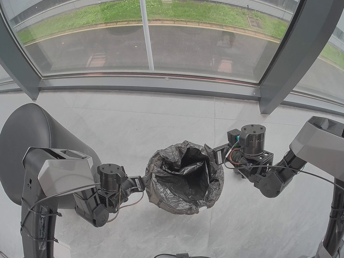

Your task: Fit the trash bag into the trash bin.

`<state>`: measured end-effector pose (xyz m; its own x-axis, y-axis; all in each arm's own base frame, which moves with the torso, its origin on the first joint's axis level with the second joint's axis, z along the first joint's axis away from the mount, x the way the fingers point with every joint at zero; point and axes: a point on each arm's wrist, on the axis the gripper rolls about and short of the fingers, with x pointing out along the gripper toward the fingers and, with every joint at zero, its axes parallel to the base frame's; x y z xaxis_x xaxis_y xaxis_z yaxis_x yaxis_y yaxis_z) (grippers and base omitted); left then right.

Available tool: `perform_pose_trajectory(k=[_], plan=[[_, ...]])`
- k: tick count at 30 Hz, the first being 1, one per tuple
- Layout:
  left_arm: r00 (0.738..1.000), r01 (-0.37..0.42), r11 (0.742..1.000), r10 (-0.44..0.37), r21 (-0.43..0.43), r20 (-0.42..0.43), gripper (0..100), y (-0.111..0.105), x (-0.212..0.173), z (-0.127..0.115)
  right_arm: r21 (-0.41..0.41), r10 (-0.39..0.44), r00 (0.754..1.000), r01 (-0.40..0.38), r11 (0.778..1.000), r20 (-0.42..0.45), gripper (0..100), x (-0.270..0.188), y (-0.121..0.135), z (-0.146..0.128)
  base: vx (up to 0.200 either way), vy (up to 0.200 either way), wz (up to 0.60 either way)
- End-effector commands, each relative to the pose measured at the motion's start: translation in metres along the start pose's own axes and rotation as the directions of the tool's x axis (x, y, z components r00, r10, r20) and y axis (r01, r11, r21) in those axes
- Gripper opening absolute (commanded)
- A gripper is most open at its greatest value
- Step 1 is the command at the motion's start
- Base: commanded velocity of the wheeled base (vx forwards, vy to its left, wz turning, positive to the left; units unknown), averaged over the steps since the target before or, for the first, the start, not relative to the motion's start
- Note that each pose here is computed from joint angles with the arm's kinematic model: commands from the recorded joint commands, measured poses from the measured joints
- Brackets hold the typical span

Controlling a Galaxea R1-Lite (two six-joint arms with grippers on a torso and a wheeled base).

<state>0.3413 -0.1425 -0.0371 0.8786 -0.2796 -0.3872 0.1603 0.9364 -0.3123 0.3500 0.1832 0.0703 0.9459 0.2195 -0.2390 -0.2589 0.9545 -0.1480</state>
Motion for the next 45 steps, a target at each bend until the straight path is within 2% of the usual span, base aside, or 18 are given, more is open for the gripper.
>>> perform_pose_trajectory(k=[1, 8, 11, 14, 16, 22, 23, 24, 26, 28, 30, 35, 38, 39, 45], plan=[[0.999, -0.002, 1.000, 0.003, -0.014, 0.045, 100, 0.001, -0.015, 0.019, 0.004, 0.001, 1.000, -0.001, 1.000, 0.011, 100, -0.006, -0.001, 0.005, 0.000, 0.000, 0.00], [0.989, 0.010, 0.999, -0.002, -0.052, 0.147, 100, -0.003, -0.057, 0.061, 0.036, 0.016, 0.999, -0.018, 0.999, 0.037, 100, -0.026, -0.001, 0.016, 0.000, 0.000, 0.00], [0.985, 0.026, 0.997, -0.014, -0.069, 0.173, 100, -0.007, -0.074, 0.071, 0.043, 0.055, 0.998, -0.057, 0.997, 0.039, 100, -0.035, 0.012, 0.018, 0.000, 0.000, 0.00], [0.977, 0.068, 0.990, -0.040, -0.126, 0.210, 100, -0.014, -0.105, 0.083, 0.047, 0.118, 0.992, -0.120, 0.992, 0.040, 100, -0.042, 0.035, 0.017, 0.000, 0.000, 0.00], [0.970, 0.083, 0.987, -0.049, -0.135, 0.238, 100, -0.015, -0.122, 0.090, 0.038, 0.155, 0.987, -0.157, 0.987, 0.039, 100, -0.046, 0.049, 0.017, 0.000, 0.000, 0.00], [0.934, 0.066, 0.989, -0.016, -0.129, 0.357, 100, -0.002, -0.176, 0.115, 0.014, 0.237, 0.972, -0.237, 0.972, -0.005, 100, -0.046, 0.085, 0.011, 0.000, 0.000, 0.00], [0.934, 0.065, 0.989, -0.015, -0.129, 0.357, 100, -0.001, -0.177, 0.115, 0.013, 0.238, 0.971, -0.238, 0.971, -0.006, 100, -0.045, 0.086, 0.011, 0.000, 0.000, 0.00], [0.921, 0.062, 0.989, -0.005, -0.134, 0.388, 100, 0.002, -0.187, 0.120, 0.019, 0.244, 0.969, -0.243, 0.970, -0.034, 100, -0.039, 0.092, 0.007, 0.000, 0.000, 0.00], [0.920, 0.052, 0.990, 0.005, -0.134, 0.393, 100, 0.005, -0.189, 0.122, 0.021, 0.247, 0.968, -0.246, 0.969, -0.047, 100, -0.036, 0.095, 0.006, 0.000, 0.000, 0.00], [0.911, -0.005, 0.997, 0.039, -0.082, 0.410, 100, 0.012, -0.192, 0.125, 0.002, 0.247, 0.961, -0.249, 0.969, -0.123, 100, -0.028, 0.101, 0.006, 0.000, 0.000, 0.00], [0.904, -0.045, 0.998, 0.063, -0.052, 0.423, 100, 0.018, -0.195, 0.127, -0.008, 0.245, 0.953, -0.250, 0.968, -0.176, 100, -0.023, 0.105, 0.013, 0.000, 0.000, 0.00], [0.894, -0.052, 0.997, 0.070, -0.052, 0.443, 100, 0.024, -0.209, 0.128, 0.003, 0.221, 0.936, -0.229, 0.973, -0.274, 100, -0.008, 0.113, 0.031, 0.000, 0.000, 0.00], [0.892, -0.054, 0.997, 0.072, -0.053, 0.447, 100, 0.026, -0.210, 0.129, 0.004, 0.218, 0.934, -0.226, 0.974, -0.284, 100, -0.004, 0.115, 0.032, 0.000, 0.000, 0.00], [0.882, -0.056, 0.997, 0.075, -0.054, 0.465, 100, 0.032, -0.216, 0.135, 0.005, 0.214, 0.935, -0.221, 0.975, -0.284, 100, 0.008, 0.121, 0.029, 0.000, 0.000, 0.00], [0.887, -0.039, 0.998, 0.060, -0.054, 0.458, 100, 0.036, -0.218, 0.135, -0.021, 0.158, 0.945, -0.171, 0.985, -0.285, 100, 0.030, 0.131, 0.017, 0.000, 0.000, 0.00]])
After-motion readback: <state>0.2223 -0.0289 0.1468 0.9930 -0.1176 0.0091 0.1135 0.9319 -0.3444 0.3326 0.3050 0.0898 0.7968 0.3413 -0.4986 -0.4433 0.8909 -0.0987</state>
